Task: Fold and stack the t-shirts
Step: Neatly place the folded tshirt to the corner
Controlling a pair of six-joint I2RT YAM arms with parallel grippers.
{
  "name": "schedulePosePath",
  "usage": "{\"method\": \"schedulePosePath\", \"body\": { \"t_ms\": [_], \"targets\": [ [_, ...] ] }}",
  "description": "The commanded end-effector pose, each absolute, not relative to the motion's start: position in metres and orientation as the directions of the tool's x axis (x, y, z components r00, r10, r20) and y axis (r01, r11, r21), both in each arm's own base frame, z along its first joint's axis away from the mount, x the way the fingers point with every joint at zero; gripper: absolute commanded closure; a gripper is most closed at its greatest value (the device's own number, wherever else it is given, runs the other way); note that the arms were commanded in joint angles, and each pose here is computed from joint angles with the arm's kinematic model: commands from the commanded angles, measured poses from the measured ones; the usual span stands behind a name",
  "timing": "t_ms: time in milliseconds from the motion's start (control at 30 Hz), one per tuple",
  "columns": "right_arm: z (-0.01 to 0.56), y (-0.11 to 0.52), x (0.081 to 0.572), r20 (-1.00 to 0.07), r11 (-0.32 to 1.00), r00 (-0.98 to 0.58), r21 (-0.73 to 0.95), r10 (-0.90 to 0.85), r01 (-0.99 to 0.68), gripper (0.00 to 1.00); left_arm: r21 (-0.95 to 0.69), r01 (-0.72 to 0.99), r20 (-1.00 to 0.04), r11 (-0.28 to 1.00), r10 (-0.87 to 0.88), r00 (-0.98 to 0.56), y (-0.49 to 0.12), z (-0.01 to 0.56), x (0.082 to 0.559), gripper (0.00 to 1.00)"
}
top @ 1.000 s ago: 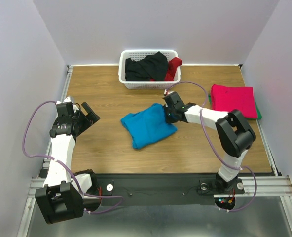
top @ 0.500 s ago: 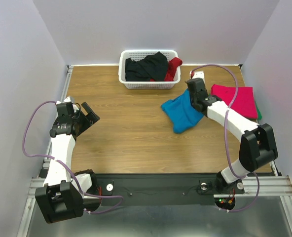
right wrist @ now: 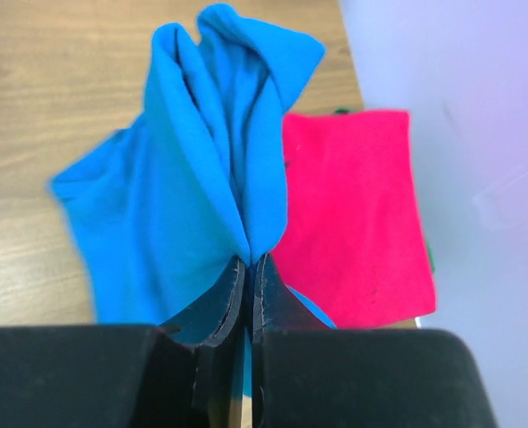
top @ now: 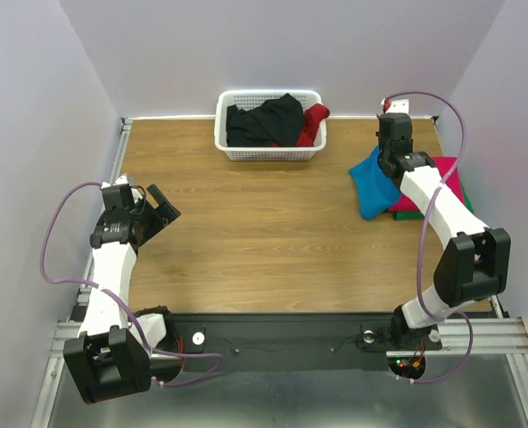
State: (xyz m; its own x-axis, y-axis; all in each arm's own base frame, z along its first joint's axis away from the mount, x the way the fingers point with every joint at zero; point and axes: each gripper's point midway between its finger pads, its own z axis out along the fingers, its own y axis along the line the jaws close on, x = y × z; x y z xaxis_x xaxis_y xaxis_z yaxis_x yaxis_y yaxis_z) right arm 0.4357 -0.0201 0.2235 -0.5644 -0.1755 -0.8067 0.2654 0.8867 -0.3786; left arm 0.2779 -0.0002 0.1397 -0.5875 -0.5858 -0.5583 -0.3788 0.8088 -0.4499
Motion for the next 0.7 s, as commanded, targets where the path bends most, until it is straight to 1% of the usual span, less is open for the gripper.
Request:
{"method": "schedulePosePath", "body": {
  "t_ms": [0,367,667],
  "targets": [
    [0.290,-0.026,0.444,-0.886,0.892,-0.428,-0.330,-0.179,0.309,1.00,-0.456,-0.359,-0.572,0.814,-0.577,-0.583,0.000,0.142,0.280,0.02],
    [0.339,-0.034,0.445,-0.934,0.895,-0.331,-0.258,-0.135,0.363,1.00,-0.458,-0.356,-0.571,0.815,-0.576,-0.585,-0.001,0.143,0.280,0.02],
    [0.358,-0.043,0.442,-0.944,0.896,-0.315,-0.221,-0.097,0.385,1.00,-0.457,-0.358,-0.569,0.814,-0.577,-0.586,-0.001,0.142,0.280,0.02]
  ]
}}
